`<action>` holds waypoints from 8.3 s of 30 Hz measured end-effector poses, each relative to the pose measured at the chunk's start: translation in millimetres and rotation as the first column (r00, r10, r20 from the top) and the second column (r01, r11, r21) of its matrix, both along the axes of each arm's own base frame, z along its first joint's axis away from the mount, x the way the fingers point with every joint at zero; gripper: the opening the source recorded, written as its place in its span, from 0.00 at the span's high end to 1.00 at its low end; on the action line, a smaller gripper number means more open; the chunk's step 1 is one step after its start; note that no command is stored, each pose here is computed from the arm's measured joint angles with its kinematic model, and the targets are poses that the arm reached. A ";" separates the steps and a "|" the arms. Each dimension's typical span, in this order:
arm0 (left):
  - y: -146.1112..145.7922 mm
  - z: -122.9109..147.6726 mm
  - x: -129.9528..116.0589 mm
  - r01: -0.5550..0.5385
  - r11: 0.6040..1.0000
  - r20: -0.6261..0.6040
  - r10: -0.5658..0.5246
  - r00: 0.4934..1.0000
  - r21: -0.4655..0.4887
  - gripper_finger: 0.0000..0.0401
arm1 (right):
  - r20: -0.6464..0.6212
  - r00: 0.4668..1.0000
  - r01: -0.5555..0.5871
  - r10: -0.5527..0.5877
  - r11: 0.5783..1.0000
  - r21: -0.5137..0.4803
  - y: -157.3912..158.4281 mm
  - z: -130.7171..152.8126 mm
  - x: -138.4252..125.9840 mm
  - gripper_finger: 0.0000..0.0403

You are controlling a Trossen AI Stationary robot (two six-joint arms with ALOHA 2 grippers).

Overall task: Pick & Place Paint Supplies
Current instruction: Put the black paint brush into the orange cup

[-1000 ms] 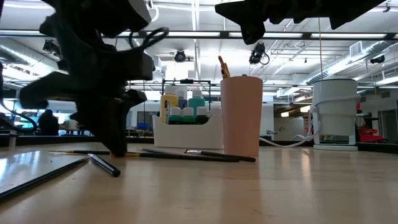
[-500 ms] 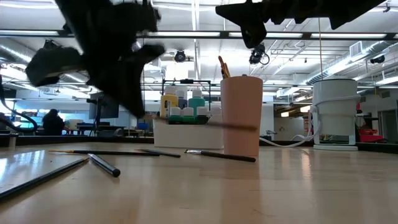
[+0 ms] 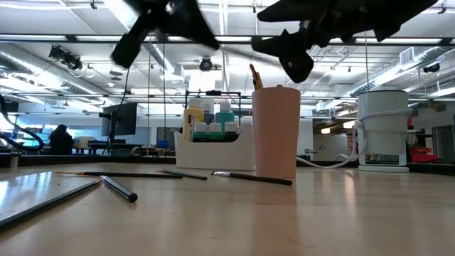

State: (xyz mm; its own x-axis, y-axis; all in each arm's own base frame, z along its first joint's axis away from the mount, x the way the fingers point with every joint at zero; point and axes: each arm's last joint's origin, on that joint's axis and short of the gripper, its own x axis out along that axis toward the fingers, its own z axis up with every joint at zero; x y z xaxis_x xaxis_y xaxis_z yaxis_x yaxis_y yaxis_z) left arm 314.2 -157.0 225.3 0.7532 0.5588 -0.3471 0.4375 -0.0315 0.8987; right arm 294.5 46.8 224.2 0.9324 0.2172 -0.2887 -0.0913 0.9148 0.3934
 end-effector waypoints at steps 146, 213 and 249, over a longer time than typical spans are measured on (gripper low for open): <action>119.0 -73.8 -111.3 0.328 0.105 0.336 0.487 0.806 -0.939 0.82 | -0.368 0.919 0.023 -0.139 0.952 -0.305 60.2 -125.2 -2.9 0.49; 119.0 -74.2 -111.4 0.324 0.104 0.332 0.491 0.805 -0.940 0.82 | -0.221 0.961 0.077 -0.166 0.929 -0.363 57.6 -117.1 6.7 1.00; 118.8 -73.2 -111.0 0.340 0.045 0.313 0.520 0.795 -0.939 0.82 | -0.199 0.924 -0.376 0.326 0.680 -0.630 103.2 -14.3 39.4 0.71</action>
State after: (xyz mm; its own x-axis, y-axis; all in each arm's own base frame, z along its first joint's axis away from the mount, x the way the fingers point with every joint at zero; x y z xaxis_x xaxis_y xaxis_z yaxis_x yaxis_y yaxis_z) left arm 203.1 -38.3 152.0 0.9631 0.1213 -0.2402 -0.1151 0.9926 0.0398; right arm 333.9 150.1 209.9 0.8003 0.2616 -0.5395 -0.4554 0.8506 -0.2630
